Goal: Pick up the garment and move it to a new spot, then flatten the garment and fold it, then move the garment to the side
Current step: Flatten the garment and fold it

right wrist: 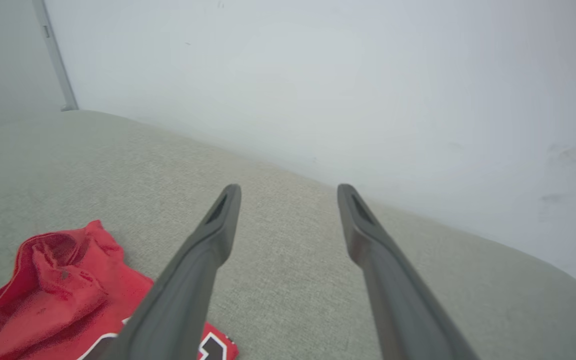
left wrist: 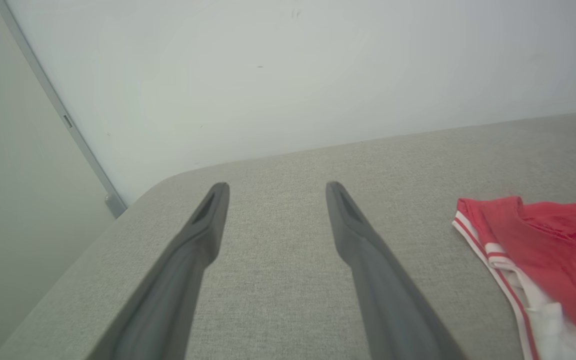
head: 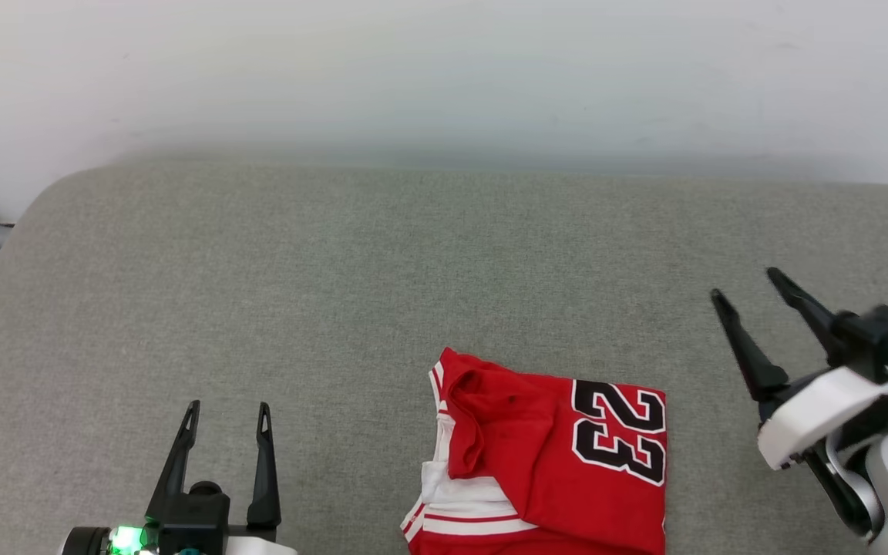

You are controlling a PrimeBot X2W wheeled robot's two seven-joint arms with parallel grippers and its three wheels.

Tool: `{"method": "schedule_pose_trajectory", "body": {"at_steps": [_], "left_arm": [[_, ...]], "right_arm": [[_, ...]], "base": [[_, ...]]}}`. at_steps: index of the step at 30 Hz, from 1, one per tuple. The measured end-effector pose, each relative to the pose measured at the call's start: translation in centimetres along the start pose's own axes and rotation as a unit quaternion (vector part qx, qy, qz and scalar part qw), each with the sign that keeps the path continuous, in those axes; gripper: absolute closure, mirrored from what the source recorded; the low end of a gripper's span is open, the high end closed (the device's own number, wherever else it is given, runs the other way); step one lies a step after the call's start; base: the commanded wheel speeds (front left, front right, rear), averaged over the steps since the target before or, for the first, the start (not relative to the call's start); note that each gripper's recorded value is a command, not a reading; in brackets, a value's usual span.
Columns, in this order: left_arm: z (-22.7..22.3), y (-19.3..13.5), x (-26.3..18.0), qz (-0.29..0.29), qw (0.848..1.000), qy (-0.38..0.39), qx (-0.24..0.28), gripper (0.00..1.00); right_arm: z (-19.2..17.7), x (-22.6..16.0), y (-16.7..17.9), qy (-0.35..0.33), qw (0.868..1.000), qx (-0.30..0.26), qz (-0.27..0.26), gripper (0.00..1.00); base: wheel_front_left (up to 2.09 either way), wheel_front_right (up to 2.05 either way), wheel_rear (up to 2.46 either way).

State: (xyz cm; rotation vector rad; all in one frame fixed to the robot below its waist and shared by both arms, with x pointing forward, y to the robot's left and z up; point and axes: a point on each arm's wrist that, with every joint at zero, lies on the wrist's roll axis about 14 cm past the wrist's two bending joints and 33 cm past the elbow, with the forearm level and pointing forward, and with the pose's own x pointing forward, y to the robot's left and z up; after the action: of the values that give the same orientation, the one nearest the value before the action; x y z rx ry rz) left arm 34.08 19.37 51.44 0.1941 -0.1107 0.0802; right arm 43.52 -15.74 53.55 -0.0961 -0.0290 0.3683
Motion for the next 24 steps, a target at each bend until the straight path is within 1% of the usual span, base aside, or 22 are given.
{"method": "schedule_pose_trajectory", "body": {"at_steps": [2,5,9,12,17,24], "left_arm": [[0.3,-0.1,-0.1,-0.002,1.0,-0.004,0.0,0.0],[0.4,-0.2,-0.3,-0.004,1.0,-0.006,0.0,0.0],[0.8,-0.3,-0.4,-0.006,1.0,-0.012,-0.001,0.0],[0.8,-0.4,-0.6,-0.009,1.0,-0.013,-0.001,0.0],[0.9,-0.5,-0.7,-0.011,1.0,-0.014,0.0,0.0],[1.1,-0.5,-0.8,-0.014,1.0,-0.017,0.001,0.0]], "right_arm": [[0.3,-1.1,-1.2,-0.02,0.999,-0.002,-0.033,0.0],[0.8,-2.7,-1.8,-0.047,0.997,-0.004,-0.067,0.0],[1.3,-4.5,-1.6,-0.074,0.992,0.009,-0.101,0.0],[1.2,-5.8,-1.2,-0.082,0.989,0.019,-0.119,0.0],[1.7,-7.1,0.6,-0.094,0.988,0.02,-0.122,0.0],[1.5,-8.9,0.9,-0.095,0.984,0.036,-0.144,0.0]], "base": [[0.0,0.0,0.0],[0.0,0.0,0.0],[0.0,0.0,0.0],[0.0,0.0,0.0],[0.0,0.0,0.0],[0.0,0.0,0.0]]}}
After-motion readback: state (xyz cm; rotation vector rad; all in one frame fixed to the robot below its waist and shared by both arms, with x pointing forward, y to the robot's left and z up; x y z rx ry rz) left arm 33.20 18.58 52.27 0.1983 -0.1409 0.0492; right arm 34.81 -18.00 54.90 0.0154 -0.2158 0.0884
